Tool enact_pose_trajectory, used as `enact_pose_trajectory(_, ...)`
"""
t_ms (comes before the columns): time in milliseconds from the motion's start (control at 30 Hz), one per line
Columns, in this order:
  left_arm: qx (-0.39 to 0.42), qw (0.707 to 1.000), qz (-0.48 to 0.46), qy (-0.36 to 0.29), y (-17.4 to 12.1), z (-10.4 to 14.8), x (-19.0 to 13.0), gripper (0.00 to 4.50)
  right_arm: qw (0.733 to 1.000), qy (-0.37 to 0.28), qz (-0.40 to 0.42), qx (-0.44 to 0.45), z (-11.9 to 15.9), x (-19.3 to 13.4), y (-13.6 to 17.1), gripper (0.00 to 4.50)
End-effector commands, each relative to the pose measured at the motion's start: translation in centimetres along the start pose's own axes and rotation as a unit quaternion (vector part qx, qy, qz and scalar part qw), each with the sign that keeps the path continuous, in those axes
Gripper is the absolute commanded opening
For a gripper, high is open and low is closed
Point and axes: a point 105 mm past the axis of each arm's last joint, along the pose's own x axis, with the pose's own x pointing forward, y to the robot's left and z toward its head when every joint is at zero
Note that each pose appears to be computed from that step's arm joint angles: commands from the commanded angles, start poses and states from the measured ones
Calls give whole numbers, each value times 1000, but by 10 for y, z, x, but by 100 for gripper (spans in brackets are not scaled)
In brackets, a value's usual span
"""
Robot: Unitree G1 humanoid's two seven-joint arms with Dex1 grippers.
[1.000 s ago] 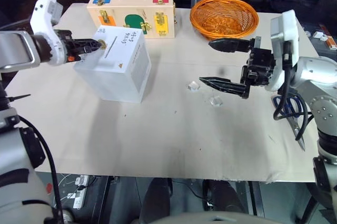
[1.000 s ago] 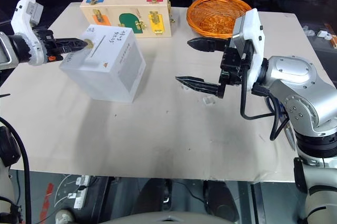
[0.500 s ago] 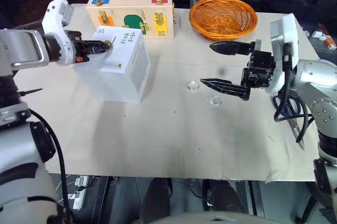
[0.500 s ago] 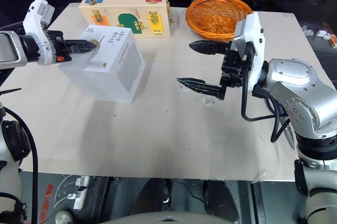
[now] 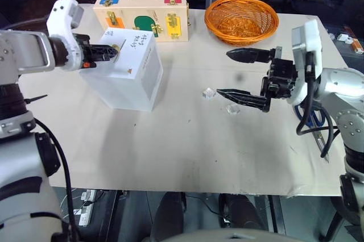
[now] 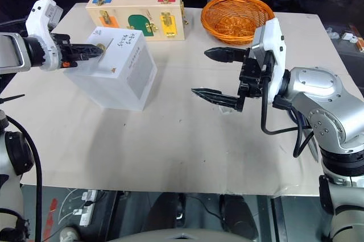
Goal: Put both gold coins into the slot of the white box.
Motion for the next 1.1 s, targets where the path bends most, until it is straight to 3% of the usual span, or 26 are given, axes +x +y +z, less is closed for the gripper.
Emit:
enact_pose_trajectory(33, 36, 999, 4, -18, -8, 8, -6, 27, 1000, -14, -5, -22, 12, -4, 1, 448)
enact_pose_trajectory(100, 49, 998, 4, -36, -12, 14, -8, 69, 1000, -14, -5, -21, 11, -3, 1, 450)
enact_pose_trajectory(200, 72, 990, -45, -112, -30, 35, -21, 201, 1000, -11, -11, -15, 10, -5, 1, 450)
enact_pose_trajectory(267, 96, 972, -117, -180, -58, 54, -41, 201, 1000, -3, -22, -10, 6, -8, 1, 450)
enact_pose_trajectory(367, 155, 933, -197, -257, -104, 58, -56, 201, 997, 9, -75, -3, -1, -18, -5, 450)
enact_pose_trajectory(467, 200, 910, -261, -253, -135, 26, -54, 201, 992, 27, -124, 4, -14, -28, -4, 450)
enact_pose_trajectory(600, 215, 896, -312, -232, -154, -18, -44, 201, 983, 63, -169, 39, -38, -46, 5, 450)
enact_pose_trajectory(700, 217, 902, -319, -194, -151, -62, -32, 201, 973, 135, -182, 38, -65, -68, 24, 450)
enact_pose_trajectory(833, 186, 925, -288, -162, -122, -102, -22, 201, 953, 207, -215, 52, -92, -101, 46, 450)
enact_pose_trajectory(933, 162, 937, -278, -136, -104, -126, -21, 278, 940, 213, -253, 82, -99, -120, 56, 450)
enact_pose_trajectory(1033, 170, 941, -262, -128, -95, -139, -20, 427, 931, 221, -279, 84, -102, -132, 62, 450)
enact_pose_trajectory(1100, 171, 943, -257, -126, -90, -144, -19, 447, 926, 225, -290, 87, -104, -136, 64, 450)
